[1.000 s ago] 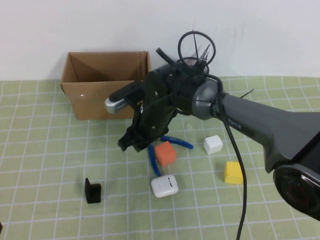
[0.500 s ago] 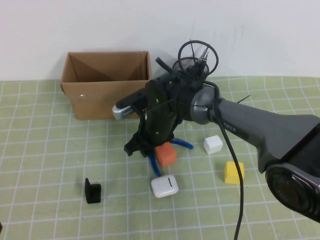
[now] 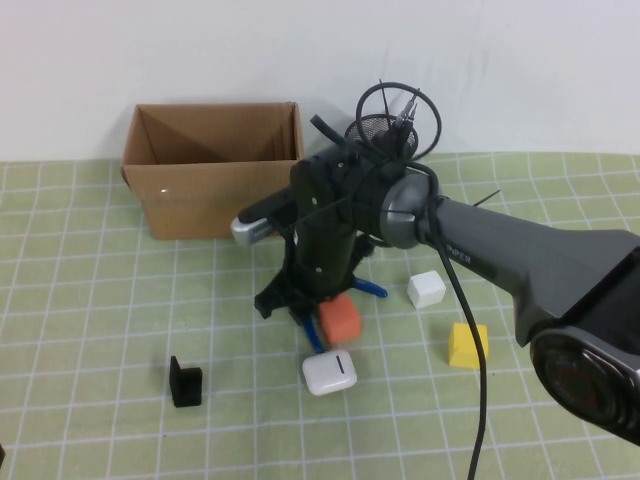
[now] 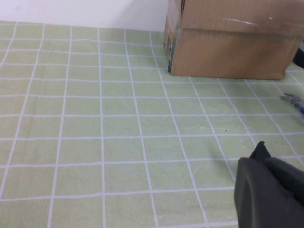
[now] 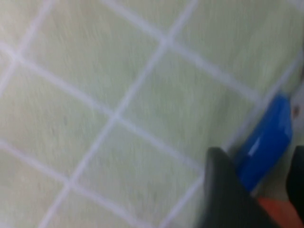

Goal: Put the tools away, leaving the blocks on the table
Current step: Pick up the pliers from the table

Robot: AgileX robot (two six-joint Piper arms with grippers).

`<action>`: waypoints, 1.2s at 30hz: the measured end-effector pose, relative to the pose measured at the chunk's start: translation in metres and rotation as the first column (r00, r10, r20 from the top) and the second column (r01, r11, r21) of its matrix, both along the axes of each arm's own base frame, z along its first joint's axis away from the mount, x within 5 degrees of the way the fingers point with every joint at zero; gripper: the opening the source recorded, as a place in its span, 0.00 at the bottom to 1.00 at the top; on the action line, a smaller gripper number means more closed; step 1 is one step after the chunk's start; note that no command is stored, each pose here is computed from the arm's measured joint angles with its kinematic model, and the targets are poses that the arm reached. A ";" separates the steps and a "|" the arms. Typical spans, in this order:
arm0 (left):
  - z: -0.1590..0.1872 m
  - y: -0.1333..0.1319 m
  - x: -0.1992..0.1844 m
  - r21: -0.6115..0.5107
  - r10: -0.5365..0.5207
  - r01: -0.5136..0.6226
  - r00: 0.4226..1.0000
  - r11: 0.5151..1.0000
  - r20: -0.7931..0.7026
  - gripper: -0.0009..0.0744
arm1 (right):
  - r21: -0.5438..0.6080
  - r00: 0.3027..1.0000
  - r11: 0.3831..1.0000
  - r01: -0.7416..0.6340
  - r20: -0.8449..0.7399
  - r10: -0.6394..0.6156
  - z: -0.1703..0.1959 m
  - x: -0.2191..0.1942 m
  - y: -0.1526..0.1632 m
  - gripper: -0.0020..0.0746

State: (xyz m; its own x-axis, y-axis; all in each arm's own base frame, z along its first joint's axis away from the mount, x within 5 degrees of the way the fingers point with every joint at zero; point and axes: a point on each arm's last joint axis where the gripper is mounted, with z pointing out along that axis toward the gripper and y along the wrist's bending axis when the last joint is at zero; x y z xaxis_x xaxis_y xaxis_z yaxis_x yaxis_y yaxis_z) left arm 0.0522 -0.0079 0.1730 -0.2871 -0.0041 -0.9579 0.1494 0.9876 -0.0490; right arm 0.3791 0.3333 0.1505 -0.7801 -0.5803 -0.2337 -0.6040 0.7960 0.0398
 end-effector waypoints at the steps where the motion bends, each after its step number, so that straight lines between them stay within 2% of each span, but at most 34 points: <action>1: 0.000 0.000 0.000 0.000 0.000 0.000 1.000 1.000 0.000 0.01 | -0.015 1.000 1.000 0.012 -0.022 -0.012 0.000 -0.002 -0.001 0.34; 6: 0.000 0.000 0.000 0.000 0.000 0.000 1.000 1.000 0.000 0.01 | -0.059 0.996 0.997 0.040 -0.079 -0.044 -0.002 -0.006 -0.005 0.34; 23: 0.000 0.000 0.000 0.000 0.000 0.000 1.000 1.000 0.000 0.01 | -0.018 0.999 0.999 0.043 -0.027 -0.044 0.016 0.002 0.001 0.34; 36: 0.000 0.000 0.000 0.000 0.000 0.000 1.000 1.000 0.000 0.01 | -0.015 0.998 0.999 0.048 -0.050 -0.049 -0.004 0.005 0.003 0.33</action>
State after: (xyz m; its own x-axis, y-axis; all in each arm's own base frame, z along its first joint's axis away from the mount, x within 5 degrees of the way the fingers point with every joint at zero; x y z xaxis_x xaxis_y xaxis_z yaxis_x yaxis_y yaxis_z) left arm 0.0522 -0.0079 0.1730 -0.2871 -0.0041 -0.9579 0.1494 0.9876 -0.0490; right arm 0.3844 0.3363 0.1469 -0.8180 -0.5441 -0.1863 -0.5620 0.8251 0.0581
